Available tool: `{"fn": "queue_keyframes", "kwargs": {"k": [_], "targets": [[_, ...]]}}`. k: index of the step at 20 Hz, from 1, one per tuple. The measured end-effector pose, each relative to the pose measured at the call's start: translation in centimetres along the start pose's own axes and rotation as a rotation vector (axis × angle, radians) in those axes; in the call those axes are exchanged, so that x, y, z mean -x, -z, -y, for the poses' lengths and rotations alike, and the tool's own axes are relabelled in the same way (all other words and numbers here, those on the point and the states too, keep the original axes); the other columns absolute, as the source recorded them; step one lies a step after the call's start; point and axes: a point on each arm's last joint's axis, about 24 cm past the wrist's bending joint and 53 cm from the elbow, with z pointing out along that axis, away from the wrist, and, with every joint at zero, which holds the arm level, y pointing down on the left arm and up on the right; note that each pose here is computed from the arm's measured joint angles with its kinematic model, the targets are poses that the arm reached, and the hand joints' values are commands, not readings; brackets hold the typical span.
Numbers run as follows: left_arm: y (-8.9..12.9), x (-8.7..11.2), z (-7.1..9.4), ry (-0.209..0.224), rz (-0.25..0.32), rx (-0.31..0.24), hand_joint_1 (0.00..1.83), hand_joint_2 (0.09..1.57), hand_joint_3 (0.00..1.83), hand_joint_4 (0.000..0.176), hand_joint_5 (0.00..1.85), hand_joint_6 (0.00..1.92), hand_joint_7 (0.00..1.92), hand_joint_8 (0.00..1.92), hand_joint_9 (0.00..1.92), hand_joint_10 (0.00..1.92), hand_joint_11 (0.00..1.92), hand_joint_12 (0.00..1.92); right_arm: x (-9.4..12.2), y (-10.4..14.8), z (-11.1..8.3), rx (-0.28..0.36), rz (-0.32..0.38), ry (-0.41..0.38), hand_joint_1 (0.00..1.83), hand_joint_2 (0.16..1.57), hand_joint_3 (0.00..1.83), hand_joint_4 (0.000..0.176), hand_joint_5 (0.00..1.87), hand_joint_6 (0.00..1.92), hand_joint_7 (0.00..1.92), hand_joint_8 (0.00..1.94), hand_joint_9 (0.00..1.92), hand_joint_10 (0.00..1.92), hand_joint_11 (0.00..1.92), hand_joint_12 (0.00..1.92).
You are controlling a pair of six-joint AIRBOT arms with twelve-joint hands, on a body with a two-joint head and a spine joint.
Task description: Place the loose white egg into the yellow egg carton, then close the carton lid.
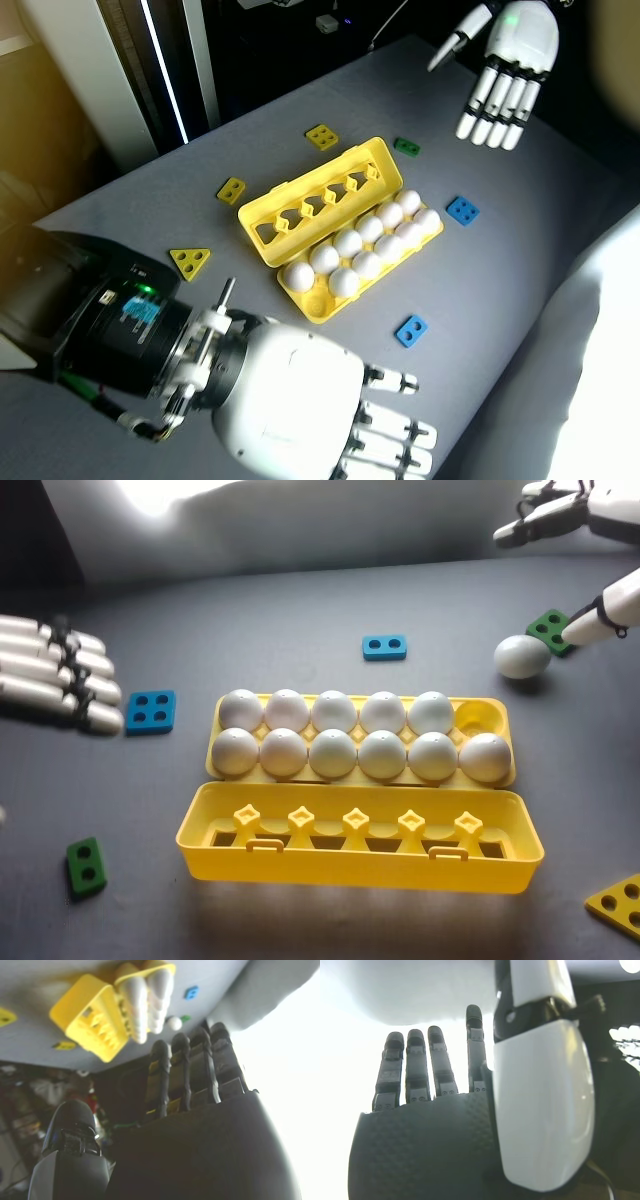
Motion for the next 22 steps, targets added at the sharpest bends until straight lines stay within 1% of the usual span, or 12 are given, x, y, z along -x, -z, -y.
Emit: {"fn": "queue_keyframes", "kwargs": {"k": [1,2,3,4,5,9,11,13,14,17,20,22], "targets": [[0.2,-0.3,-0.1,0.008,-0.008,0.005,0.0,1.2,0.0,0.0,0.23,0.01,0.14,0.01,0.05,0.01,0.0,0.0,-0.1,-0.2,0.2,-0.006,-0.002,-0.002,1.08,0.84,0.0,0.176,0.5,0.02,0.06,0.0,0.0,0.0,0.0,0.0],[0.3,-0.4,-0.3,0.009,-0.007,0.011,0.0,1.19,0.0,0.0,0.23,0.01,0.15,0.01,0.06,0.01,0.0,0.0,-0.4,-0.4,0.3,-0.01,-0.008,-0.003,1.08,0.86,0.0,0.176,0.52,0.02,0.06,0.0,0.0,0.0,0.0,0.0],[0.3,-0.4,-0.5,-0.011,-0.006,0.016,0.0,1.19,0.0,0.0,0.23,0.01,0.15,0.01,0.06,0.01,0.0,0.0,-0.7,-0.5,0.4,-0.01,-0.012,-0.002,1.08,0.86,0.0,0.176,0.52,0.02,0.06,0.0,0.0,0.0,0.0,0.0],[0.4,-0.4,-0.6,-0.024,-0.003,0.021,0.0,1.2,0.0,0.0,0.23,0.01,0.16,0.01,0.07,0.01,0.0,0.0,-1.2,-0.7,0.7,-0.018,-0.02,0.0,1.1,0.86,0.0,0.176,0.63,0.02,0.09,0.0,0.0,0.0,0.0,0.0],[0.6,-0.5,-0.8,-0.035,-0.004,0.028,0.0,1.19,0.0,0.0,0.23,0.01,0.17,0.01,0.08,0.01,0.0,0.0,-1.8,-0.9,1.4,-0.037,-0.035,0.004,1.04,0.89,0.01,0.176,0.68,0.03,0.08,0.0,0.0,0.0,0.0,0.0],[0.8,-1.0,-0.4,-0.04,-0.018,0.019,0.0,1.2,0.0,0.0,0.22,0.0,0.15,0.0,0.07,0.01,0.0,0.0,-2.9,-0.7,3.1,-0.077,-0.07,0.062,1.02,0.85,0.0,0.176,0.75,0.02,0.11,0.0,0.0,0.0,0.0,0.0],[0.5,-1.1,0.0,-0.039,-0.022,0.004,0.0,1.2,0.0,0.0,0.22,0.0,0.16,0.01,0.07,0.01,0.0,0.0,-3.5,-0.8,3.1,-0.068,-0.075,0.063,1.0,0.84,0.0,0.176,0.76,0.01,0.12,0.01,0.0,0.0,0.0,0.0],[0.4,-1.2,-0.4,-0.039,-0.027,0.012,0.0,1.2,0.0,0.0,0.23,0.01,0.17,0.01,0.08,0.01,0.0,0.0,-3.8,-0.8,2.8,-0.052,-0.076,0.067,1.01,0.85,0.0,0.176,0.74,0.0,0.13,0.01,0.0,0.0,0.0,0.0],[0.6,-1.3,-1.0,-0.036,-0.028,0.033,0.0,1.2,0.0,0.0,0.23,0.0,0.17,0.01,0.08,0.01,0.0,0.0,-4.0,-0.9,2.6,-0.044,-0.076,0.069,1.03,0.85,0.0,0.172,0.74,0.0,0.15,0.02,0.0,0.0,0.0,0.0],[1.1,-1.5,-2.8,-0.014,-0.039,0.092,0.0,1.19,0.0,0.0,0.23,0.01,0.17,0.01,0.08,0.01,0.0,0.0,-3.9,-1.1,2.1,-0.026,-0.068,0.067,1.01,0.86,0.0,0.176,0.69,0.0,0.16,0.01,0.0,0.0,0.0,0.0],[0.8,-1.7,-2.3,0.004,-0.047,0.069,0.0,1.19,0.0,0.0,0.21,0.0,0.14,0.0,0.05,0.0,0.0,0.0,-4.9,-1.2,2.1,-0.015,-0.081,0.071,1.03,0.84,0.0,0.176,0.7,0.0,0.19,0.02,0.0,0.0,0.0,0.0],[0.8,-1.3,-2.2,0.008,-0.04,0.062,0.0,1.2,0.0,0.0,0.21,0.0,0.13,0.0,0.03,0.0,0.0,0.0,-5.1,-1.4,2.0,-0.007,-0.08,0.071,1.0,0.85,0.0,0.176,0.61,0.0,0.09,0.0,0.0,0.0,0.0,0.0]]}}
